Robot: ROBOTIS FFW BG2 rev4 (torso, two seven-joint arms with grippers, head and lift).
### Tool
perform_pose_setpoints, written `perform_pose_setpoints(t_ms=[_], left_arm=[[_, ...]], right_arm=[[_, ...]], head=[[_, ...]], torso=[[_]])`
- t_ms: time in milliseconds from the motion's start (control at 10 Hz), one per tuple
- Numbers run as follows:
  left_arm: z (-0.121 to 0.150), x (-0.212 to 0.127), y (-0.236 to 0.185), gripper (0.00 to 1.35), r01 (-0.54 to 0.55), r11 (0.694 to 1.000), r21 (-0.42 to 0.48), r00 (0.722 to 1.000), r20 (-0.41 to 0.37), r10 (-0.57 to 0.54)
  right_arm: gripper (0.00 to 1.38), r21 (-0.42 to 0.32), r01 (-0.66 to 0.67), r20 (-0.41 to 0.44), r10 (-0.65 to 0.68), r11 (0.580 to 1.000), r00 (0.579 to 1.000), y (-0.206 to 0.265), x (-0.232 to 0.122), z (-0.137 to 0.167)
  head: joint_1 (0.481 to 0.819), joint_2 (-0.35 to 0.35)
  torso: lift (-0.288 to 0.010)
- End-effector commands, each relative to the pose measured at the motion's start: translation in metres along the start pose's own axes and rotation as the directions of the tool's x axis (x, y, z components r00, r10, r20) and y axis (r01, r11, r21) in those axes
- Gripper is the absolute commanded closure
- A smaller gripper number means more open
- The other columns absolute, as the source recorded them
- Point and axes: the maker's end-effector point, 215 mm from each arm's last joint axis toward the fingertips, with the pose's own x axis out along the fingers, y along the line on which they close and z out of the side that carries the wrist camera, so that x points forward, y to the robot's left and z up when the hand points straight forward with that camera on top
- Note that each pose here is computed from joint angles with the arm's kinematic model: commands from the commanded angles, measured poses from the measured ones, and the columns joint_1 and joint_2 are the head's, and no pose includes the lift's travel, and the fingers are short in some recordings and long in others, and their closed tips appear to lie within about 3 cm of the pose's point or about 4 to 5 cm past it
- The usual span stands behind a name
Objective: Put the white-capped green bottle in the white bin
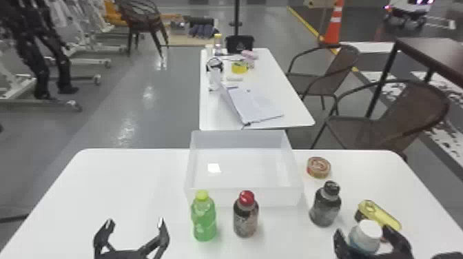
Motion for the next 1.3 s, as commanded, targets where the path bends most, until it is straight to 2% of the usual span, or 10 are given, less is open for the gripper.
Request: perform_pose_setpoints(t_ms=[0,400,500,600,700,1200], left_arm=[[-0.001,0.0,0.0,0.17,-0.001,1.0,-0.003,1.0,-0.002,0.001],[-0.002,-0.001,0.0,0.17,-0.002,1.0,-0.004,1.0,-0.005,0.002],[-0.002,-0.001,0.0,0.17,-0.002,1.0,-0.004,1.0,-0.005,0.002],[-0.002,0.0,0.0,0.17,-0.002,1.0,-0.004,1.0,-0.005,0.002],[-0.002,0.0,0.0,0.17,-0.002,1.0,-0.004,1.0,-0.005,0.002],[-0.003,0.0,0.0,0.17,-0.003,1.0,-0.009,1.0,-0.007,0.003]], right_arm=[[0.11,0.025,0.005,-0.039,-0.004,1.0,0.999,-0.004,-0.001,-0.016],[0.12,0.07,-0.013,-0.124,0.022,0.997,0.992,-0.004,0.0,-0.046],[0.22,0.073,-0.021,-0.133,0.031,0.997,0.991,-0.002,0.0,-0.048],[0.57,0.076,-0.036,-0.135,0.046,0.996,0.99,0.001,0.002,-0.049],[0.84,0.077,-0.039,-0.137,0.049,0.996,0.989,0.001,0.003,-0.05],[0.85,0.095,-0.054,-0.127,0.066,0.994,0.99,0.006,0.006,-0.045]], head=[[0.549,0.0],[0.549,0.0],[0.549,0.0],[0.549,0.0],[0.549,0.0],[0.549,0.0]], torso=[[-0.1],[-0.1],[-0.1],[-0.1],[-0.1],[-0.1]])
